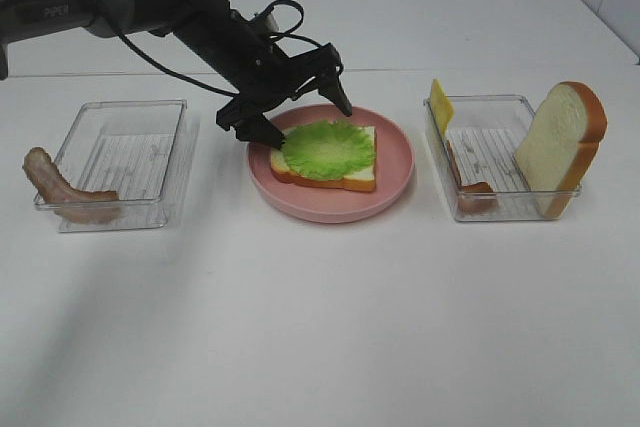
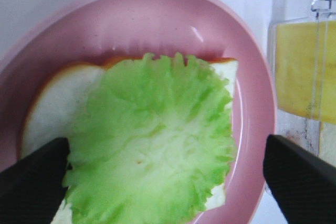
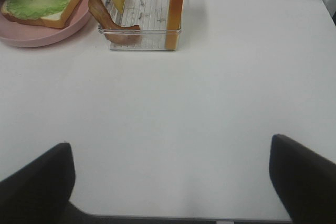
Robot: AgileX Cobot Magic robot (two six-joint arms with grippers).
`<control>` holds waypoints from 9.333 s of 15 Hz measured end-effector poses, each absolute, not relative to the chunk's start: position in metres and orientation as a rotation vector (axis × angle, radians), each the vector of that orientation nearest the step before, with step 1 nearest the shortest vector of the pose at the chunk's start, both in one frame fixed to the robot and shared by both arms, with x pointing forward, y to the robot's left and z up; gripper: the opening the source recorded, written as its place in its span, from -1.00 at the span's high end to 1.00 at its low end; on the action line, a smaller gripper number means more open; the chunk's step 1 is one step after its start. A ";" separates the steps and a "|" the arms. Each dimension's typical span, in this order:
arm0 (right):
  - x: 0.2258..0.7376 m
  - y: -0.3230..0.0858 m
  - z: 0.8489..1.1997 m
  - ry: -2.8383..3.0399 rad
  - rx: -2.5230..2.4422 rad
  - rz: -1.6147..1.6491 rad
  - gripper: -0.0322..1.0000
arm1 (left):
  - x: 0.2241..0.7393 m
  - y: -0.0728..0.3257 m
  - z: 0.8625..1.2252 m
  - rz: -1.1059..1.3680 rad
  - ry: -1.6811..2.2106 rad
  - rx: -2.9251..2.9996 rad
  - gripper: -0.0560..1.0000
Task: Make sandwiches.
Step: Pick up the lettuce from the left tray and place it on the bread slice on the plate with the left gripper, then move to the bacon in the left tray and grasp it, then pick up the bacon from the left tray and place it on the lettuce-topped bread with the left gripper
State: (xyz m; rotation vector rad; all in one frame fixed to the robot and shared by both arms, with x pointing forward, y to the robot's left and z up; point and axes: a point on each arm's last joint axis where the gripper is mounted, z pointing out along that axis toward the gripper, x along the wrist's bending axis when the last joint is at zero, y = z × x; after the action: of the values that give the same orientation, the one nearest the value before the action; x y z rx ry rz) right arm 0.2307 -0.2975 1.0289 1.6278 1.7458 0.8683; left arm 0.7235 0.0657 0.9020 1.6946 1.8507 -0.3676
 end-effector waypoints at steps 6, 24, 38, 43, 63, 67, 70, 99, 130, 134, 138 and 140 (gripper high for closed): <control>0.231 -0.297 1.029 1.746 1.628 0.868 -0.94 | 0.721 0.066 0.942 -0.351 1.785 1.700 -0.98; 0.231 -0.297 1.029 1.746 1.628 0.868 -0.94 | 0.684 0.134 1.080 0.215 1.760 2.030 -0.98; 0.231 -0.297 1.029 1.746 1.628 0.868 -0.94 | 0.621 0.276 1.017 0.024 2.230 2.075 -0.96; 0.231 -0.297 1.029 1.746 1.628 0.868 -0.94 | 0.629 0.277 1.011 0.097 2.201 2.051 -0.96; 0.231 -0.297 1.029 1.746 1.628 0.868 -0.94 | 0.655 0.275 0.926 -0.006 2.273 2.059 -0.17; 0.231 -0.297 1.029 1.746 1.628 0.868 -0.94 | 0.655 0.277 0.926 0.008 2.288 2.054 0.53; 0.231 -0.297 1.029 1.746 1.628 0.868 -0.94 | 0.654 0.279 0.926 0.020 2.294 2.071 0.87; 0.231 -0.297 1.029 1.746 1.628 0.868 -0.94 | 0.687 0.205 1.055 -0.111 1.939 1.800 0.89; 0.231 -0.297 1.029 1.746 1.628 0.868 -0.94 | 0.705 0.035 0.920 -0.470 1.808 1.461 0.89; 0.231 -0.297 1.029 1.746 1.628 0.868 -0.94 | 0.701 0.046 0.909 -0.368 1.902 1.601 0.89; 0.231 -0.297 1.029 1.746 1.628 0.868 -0.94 | 0.701 0.051 0.906 -0.310 1.916 1.654 0.89; 0.231 -0.297 1.029 1.746 1.628 0.868 -0.94 | 0.701 0.052 0.906 -0.290 1.921 1.665 0.89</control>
State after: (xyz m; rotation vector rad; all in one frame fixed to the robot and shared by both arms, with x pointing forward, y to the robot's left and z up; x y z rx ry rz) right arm 0.2307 -0.2975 1.0289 1.6278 1.7458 0.8683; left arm 0.7012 0.0519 0.9057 1.6652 1.9207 -0.2897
